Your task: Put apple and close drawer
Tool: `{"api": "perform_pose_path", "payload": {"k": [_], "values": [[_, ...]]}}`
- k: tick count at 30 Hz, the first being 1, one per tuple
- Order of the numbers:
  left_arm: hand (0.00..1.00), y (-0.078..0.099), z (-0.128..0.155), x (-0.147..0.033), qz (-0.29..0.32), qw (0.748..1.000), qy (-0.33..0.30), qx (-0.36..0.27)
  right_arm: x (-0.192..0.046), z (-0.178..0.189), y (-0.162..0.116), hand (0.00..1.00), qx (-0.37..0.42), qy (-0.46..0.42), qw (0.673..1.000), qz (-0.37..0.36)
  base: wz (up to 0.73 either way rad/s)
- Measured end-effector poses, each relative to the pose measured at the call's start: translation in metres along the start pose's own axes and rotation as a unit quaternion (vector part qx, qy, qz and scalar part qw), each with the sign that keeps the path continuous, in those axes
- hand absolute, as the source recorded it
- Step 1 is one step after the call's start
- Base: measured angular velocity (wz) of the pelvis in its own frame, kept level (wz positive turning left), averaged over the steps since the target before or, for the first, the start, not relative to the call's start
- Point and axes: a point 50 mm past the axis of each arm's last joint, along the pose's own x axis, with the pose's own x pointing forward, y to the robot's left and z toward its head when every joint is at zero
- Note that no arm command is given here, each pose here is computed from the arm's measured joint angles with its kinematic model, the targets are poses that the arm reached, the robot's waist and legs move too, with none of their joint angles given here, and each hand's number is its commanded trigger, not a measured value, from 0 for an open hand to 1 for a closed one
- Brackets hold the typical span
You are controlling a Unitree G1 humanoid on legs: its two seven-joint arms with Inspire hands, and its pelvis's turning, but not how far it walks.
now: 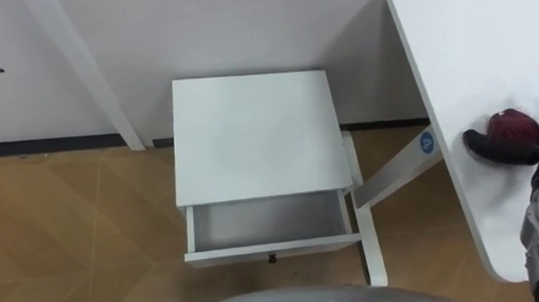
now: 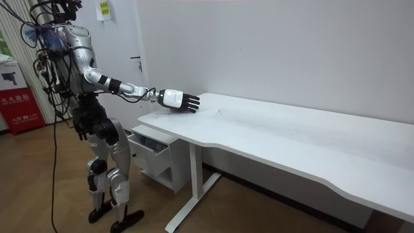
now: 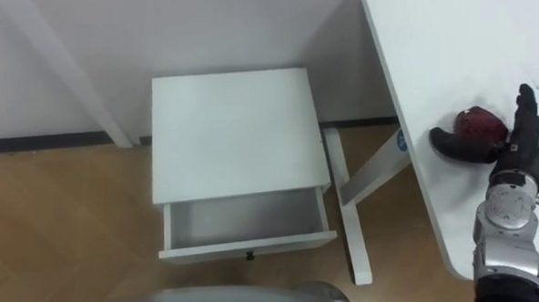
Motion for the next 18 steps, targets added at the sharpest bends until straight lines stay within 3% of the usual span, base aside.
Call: {"api": "perform_pose_path", "payload": {"k": [3, 4, 5, 6, 18], "values": [[0.00, 0.001, 0.000, 0.000, 0.002, 1.000, -0.001, 0.000, -0.002, -0.008, 0.000, 0.00, -0.003, 0.006, 1.000, 0.002, 0.06], [0.00, 0.001, 0.000, 0.000, 0.002, 1.000, -0.001, 0.000, -0.003, -0.009, 0.001, 0.16, -0.004, 0.006, 1.000, 0.003, 0.00], [0.00, 0.001, 0.001, 0.000, 0.002, 1.000, -0.002, 0.000, -0.003, -0.011, 0.001, 0.52, -0.004, 0.008, 1.000, 0.005, 0.00], [0.00, 0.001, 0.000, 0.000, 0.003, 1.000, -0.003, 0.000, -0.003, -0.013, 0.002, 1.00, -0.005, 0.010, 1.000, 0.005, 0.00], [0.00, 0.008, 0.006, 0.001, 0.024, 1.000, -0.018, 0.001, -0.005, -0.020, -0.002, 1.00, -0.076, 0.001, 0.997, -0.024, 0.00]]}}
